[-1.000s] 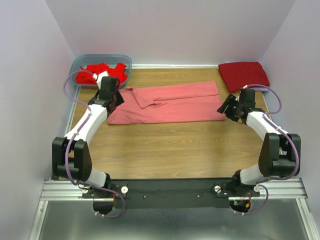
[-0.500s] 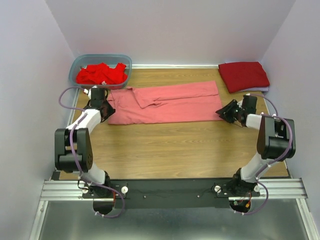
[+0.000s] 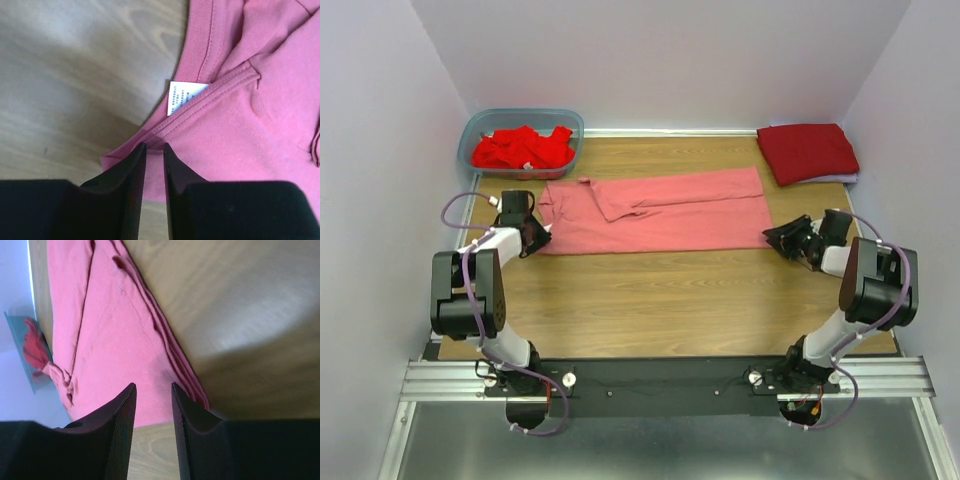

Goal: Fold and stack the t-shirts
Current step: Fold the tshirt

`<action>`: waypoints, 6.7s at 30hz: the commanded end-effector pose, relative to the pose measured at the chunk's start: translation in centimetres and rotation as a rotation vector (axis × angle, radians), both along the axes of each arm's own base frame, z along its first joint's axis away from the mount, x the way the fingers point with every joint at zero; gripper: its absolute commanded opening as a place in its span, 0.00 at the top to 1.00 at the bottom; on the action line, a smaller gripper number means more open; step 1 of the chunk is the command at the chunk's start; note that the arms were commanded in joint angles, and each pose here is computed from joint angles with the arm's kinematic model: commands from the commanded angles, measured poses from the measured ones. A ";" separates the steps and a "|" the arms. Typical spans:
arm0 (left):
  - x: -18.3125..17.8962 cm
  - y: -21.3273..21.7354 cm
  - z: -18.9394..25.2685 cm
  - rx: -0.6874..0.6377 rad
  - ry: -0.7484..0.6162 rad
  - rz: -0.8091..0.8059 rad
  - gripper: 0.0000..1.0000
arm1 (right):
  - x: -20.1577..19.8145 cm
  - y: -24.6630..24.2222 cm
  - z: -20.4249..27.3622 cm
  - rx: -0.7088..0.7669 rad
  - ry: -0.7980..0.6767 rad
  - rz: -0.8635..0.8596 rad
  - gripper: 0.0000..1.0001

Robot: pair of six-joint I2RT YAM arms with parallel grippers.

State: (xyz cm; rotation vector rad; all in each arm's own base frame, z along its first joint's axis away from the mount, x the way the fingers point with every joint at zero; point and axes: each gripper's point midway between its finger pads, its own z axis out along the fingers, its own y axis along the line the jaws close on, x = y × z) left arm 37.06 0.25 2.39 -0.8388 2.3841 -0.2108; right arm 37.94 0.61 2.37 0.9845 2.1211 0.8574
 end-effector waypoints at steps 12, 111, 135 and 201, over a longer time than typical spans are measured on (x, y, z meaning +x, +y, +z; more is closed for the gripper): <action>-10.6 -2.4 -0.6 -0.140 0.100 0.010 0.69 | -10.2 -8.3 -0.9 -0.065 0.197 -0.360 0.54; 2.4 -4.4 7.6 -0.012 -0.194 -0.255 0.15 | -3.4 40.5 -0.9 -0.897 -0.320 1.360 0.77; 9.0 -9.4 5.5 -0.084 -0.092 -0.253 0.38 | -2.7 40.2 3.7 -0.920 -0.407 1.309 0.99; 12.0 -9.1 5.8 0.068 -0.046 -0.226 0.94 | -2.2 40.1 4.0 -0.941 -0.411 1.287 1.00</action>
